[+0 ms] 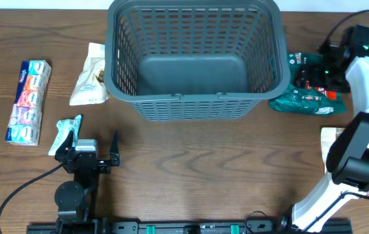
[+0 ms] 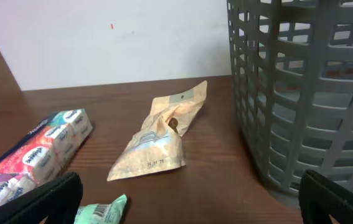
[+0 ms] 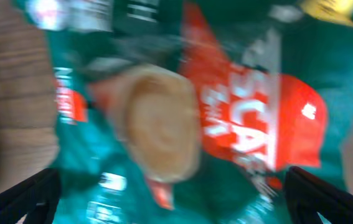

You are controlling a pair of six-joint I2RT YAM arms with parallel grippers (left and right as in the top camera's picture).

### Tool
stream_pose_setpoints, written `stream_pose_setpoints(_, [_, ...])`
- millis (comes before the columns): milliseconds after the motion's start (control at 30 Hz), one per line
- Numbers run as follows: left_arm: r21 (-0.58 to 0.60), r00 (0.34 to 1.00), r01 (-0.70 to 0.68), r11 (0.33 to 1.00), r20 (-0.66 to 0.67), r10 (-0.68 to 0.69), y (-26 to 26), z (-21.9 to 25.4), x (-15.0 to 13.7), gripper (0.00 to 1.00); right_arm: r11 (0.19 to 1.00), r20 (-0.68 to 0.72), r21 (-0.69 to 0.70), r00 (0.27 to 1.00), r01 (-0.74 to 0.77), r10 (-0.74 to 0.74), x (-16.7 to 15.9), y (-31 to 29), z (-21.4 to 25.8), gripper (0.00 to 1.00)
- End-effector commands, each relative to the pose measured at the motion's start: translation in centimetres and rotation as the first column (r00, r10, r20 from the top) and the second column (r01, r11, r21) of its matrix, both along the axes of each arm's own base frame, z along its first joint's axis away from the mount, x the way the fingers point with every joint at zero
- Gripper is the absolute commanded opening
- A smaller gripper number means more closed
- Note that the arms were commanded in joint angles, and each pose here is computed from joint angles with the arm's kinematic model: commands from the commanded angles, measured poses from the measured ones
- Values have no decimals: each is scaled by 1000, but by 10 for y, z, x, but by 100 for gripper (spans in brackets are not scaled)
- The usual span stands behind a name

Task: Pack container
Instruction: 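Move the right gripper up over the green Nescafe coffee bag, then lower the right gripper onto the Nescafe bag and close on it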

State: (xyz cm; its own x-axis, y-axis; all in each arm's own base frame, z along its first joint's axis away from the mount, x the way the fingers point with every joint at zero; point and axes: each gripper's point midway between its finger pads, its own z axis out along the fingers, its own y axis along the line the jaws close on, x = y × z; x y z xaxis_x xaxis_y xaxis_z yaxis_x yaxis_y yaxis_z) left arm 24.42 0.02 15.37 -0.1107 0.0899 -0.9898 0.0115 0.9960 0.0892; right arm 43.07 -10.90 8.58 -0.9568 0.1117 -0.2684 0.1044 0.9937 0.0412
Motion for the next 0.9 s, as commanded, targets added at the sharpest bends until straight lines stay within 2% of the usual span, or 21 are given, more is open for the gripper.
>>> stream_pose_setpoints(0, [7,999,-9,1000,-40,10,2,-16,0,99,997,17,15,997,-80,80,6,22,0,99])
stream_pose_setpoints(200, [7,999,-9,1000,-40,10,2,-16,0,99,996,30,-2,995,-90,90,11,30,-4,99])
stream_pose_setpoints(500, [7,999,-9,1000,-40,10,2,-16,0,99,996,-18,-31,996,-88,87,-1,24,-21,99])
stream_pose_setpoints(667, [7,999,-9,1000,-40,10,2,-16,0,98,995,-77,-81,996,-56,50,-18,8,-35,99])
stream_pose_setpoints(867, [7,999,-9,1000,-39,10,2,-16,0,99,997,-77,-76,997,17,-22,-25,-14,-36,99])
